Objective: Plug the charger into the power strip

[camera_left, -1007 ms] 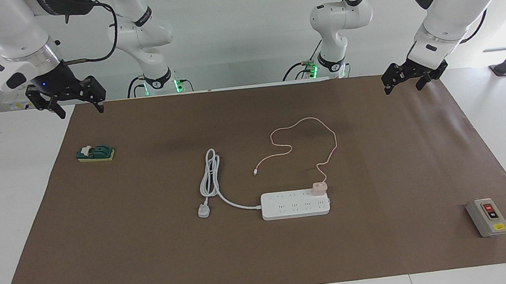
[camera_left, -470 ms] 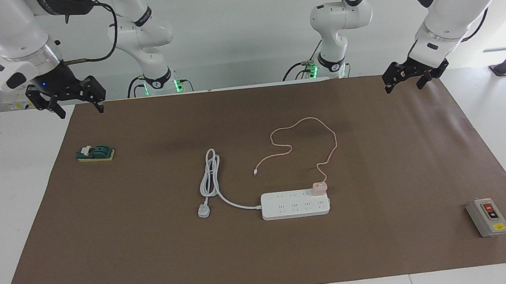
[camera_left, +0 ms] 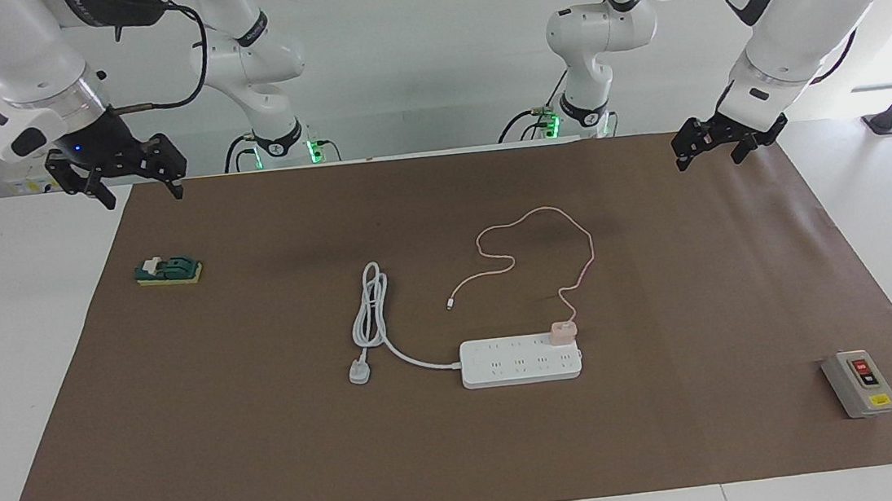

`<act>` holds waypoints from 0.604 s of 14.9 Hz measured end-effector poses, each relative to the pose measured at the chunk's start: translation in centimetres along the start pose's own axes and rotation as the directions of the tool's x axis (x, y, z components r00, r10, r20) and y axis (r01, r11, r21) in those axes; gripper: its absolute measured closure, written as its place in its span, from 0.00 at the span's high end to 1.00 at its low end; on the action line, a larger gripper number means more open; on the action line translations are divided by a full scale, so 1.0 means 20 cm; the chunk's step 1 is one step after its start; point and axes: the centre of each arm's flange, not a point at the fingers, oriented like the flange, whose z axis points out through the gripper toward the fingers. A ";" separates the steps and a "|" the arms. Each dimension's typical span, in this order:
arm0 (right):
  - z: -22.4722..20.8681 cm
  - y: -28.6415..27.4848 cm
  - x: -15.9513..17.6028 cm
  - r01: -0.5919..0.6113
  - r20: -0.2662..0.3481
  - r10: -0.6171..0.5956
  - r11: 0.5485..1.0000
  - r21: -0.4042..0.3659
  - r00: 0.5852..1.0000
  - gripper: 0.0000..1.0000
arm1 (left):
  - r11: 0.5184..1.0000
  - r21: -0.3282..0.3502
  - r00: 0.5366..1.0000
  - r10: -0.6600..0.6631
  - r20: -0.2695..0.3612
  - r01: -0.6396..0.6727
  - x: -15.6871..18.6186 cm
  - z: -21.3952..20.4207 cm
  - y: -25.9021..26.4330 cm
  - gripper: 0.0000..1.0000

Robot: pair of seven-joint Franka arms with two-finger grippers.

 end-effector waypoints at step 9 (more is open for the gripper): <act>0.00 -0.02 0.00 0.007 0.003 -0.007 1.000 0.000 1.000 1.00 | 1.000 0.000 1.000 0.004 -0.027 -0.004 0.00 -0.06 0.01 1.00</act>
